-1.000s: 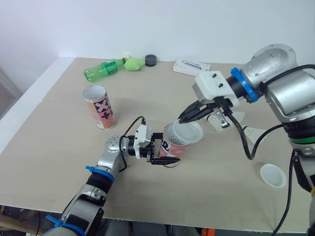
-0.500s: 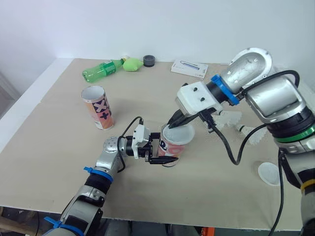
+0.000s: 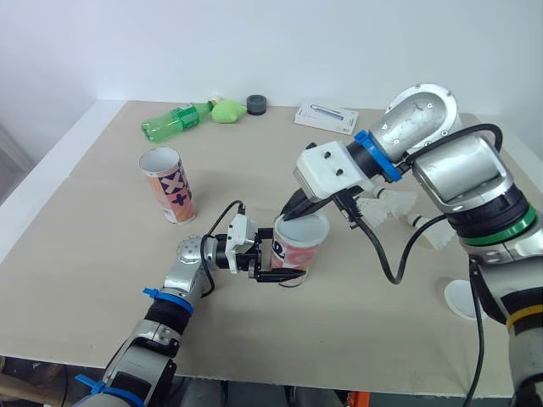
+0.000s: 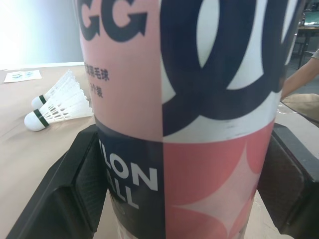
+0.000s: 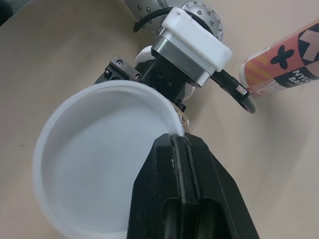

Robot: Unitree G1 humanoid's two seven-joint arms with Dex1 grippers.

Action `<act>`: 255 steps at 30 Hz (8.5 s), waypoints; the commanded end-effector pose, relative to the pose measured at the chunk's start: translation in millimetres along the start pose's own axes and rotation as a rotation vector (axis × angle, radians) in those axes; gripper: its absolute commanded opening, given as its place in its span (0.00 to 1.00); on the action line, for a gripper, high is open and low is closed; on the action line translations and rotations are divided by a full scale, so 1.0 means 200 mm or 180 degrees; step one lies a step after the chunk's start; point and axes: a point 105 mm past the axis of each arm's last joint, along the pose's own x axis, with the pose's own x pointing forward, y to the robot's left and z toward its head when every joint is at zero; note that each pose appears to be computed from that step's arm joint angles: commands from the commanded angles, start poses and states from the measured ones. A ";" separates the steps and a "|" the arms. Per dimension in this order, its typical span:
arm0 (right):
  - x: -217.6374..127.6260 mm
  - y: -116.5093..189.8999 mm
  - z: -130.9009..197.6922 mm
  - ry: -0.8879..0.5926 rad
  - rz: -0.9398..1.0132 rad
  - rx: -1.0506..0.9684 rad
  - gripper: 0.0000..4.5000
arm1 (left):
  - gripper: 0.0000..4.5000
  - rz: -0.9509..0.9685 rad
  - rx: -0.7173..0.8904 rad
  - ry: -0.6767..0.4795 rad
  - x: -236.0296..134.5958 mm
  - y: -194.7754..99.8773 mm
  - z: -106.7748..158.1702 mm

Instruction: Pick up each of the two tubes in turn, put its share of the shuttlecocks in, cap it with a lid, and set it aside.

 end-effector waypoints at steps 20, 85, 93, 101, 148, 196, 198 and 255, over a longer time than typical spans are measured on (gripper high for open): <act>-0.01 0.08 -0.05 0.0181 -0.0083 -0.0092 0.02 | 0.83 -0.0015 -0.0072 0.0208 -0.02 -0.02 -0.06; -0.01 0.01 0.06 -0.0104 -0.0489 -0.0178 0.02 | 0.83 -0.0012 -0.0115 0.0245 -0.03 -0.02 -0.07; -0.01 0.05 0.01 0.0107 -0.0503 -0.0259 0.02 | 0.83 0.0010 -0.0143 0.0228 -0.04 -0.02 -0.07; 0.00 0.04 0.00 0.0286 -0.0654 -0.0401 0.02 | 0.83 0.0028 -0.0155 0.0228 -0.04 -0.01 -0.06; -0.21 0.09 0.03 -0.0169 -0.0558 0.0226 0.01 | 0.83 -0.0039 -0.0173 0.0241 -0.02 -0.01 -0.08; 0.00 0.20 -0.03 0.0041 0.0513 -0.0054 0.01 | 0.83 0.0081 -0.0177 0.0237 -0.03 -0.01 -0.09; 0.01 0.20 -0.06 0.0135 0.0521 -0.0081 0.01 | 0.83 0.0082 -0.0178 0.0238 -0.03 -0.01 -0.09; -0.36 0.38 -0.18 -0.0684 -0.1280 0.1693 0.35 | 1.00 -0.0032 -0.0025 0.0265 -0.08 0.04 0.00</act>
